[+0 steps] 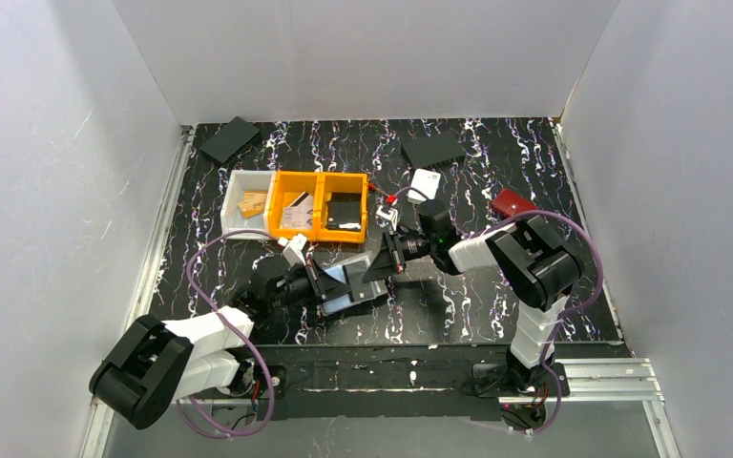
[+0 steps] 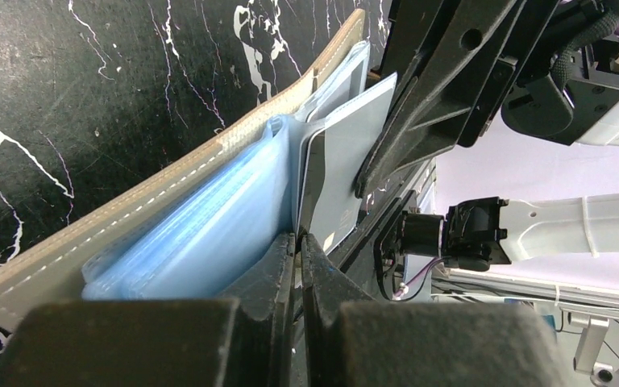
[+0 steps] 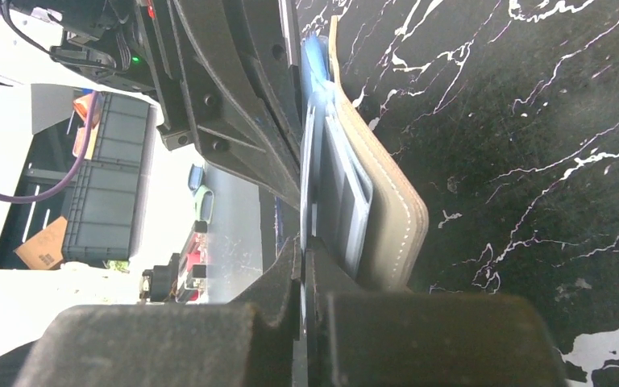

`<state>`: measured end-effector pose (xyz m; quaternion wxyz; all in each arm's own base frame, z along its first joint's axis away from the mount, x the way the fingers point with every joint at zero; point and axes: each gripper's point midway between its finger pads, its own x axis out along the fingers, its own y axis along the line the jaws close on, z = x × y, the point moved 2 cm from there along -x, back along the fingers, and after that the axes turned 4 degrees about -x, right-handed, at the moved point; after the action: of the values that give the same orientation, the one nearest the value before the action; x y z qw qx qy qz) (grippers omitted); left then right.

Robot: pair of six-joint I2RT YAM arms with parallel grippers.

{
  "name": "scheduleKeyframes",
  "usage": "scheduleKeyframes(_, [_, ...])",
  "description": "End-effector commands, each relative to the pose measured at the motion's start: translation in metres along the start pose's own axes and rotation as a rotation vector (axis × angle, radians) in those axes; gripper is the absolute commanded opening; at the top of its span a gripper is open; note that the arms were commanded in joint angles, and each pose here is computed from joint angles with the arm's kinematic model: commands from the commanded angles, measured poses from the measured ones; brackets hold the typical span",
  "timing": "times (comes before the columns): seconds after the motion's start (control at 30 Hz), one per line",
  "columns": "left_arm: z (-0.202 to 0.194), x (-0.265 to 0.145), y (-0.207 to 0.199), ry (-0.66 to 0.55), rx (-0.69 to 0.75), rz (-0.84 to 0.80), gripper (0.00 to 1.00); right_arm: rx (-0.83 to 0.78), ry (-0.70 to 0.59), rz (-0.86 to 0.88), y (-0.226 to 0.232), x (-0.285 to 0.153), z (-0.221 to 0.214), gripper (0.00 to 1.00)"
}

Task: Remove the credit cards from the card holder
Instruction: Remove the credit card from the card holder.

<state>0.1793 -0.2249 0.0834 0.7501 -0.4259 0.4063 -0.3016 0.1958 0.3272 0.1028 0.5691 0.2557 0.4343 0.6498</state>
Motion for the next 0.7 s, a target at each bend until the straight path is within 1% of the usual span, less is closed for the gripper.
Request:
scheduleKeyframes(0.0, [0.009,-0.003,-0.017,-0.039,0.042,-0.096,0.00,-0.066,0.064,0.046,0.007,0.009,-0.003,0.01])
scheduleKeyframes(0.03, [0.008,-0.004,-0.016,-0.042,0.043,-0.095,0.00,-0.052,0.076,0.032,0.003,0.008,-0.006,0.02])
scheduleKeyframes(0.13, [0.007,-0.008,-0.008,-0.044,0.039,-0.084,0.00,-0.033,0.093,0.009,-0.007,0.009,-0.010,0.14])
scheduleKeyframes(0.2, [0.006,-0.009,-0.001,-0.042,0.032,-0.072,0.00,-0.022,0.109,-0.005,-0.014,0.009,-0.013,0.16])
scheduleKeyframes(0.37, [0.002,-0.010,0.014,-0.031,0.010,-0.033,0.00,-0.012,0.130,-0.042,-0.025,0.009,-0.018,0.15])
scheduleKeyframes(0.53, [0.000,-0.010,0.024,-0.021,-0.001,-0.019,0.00,0.005,0.143,-0.060,-0.032,0.010,-0.022,0.08])
scheduleKeyframes(0.67, [-0.002,-0.011,0.032,-0.017,-0.016,-0.003,0.00,0.007,0.148,-0.075,-0.036,0.010,-0.023,0.06])
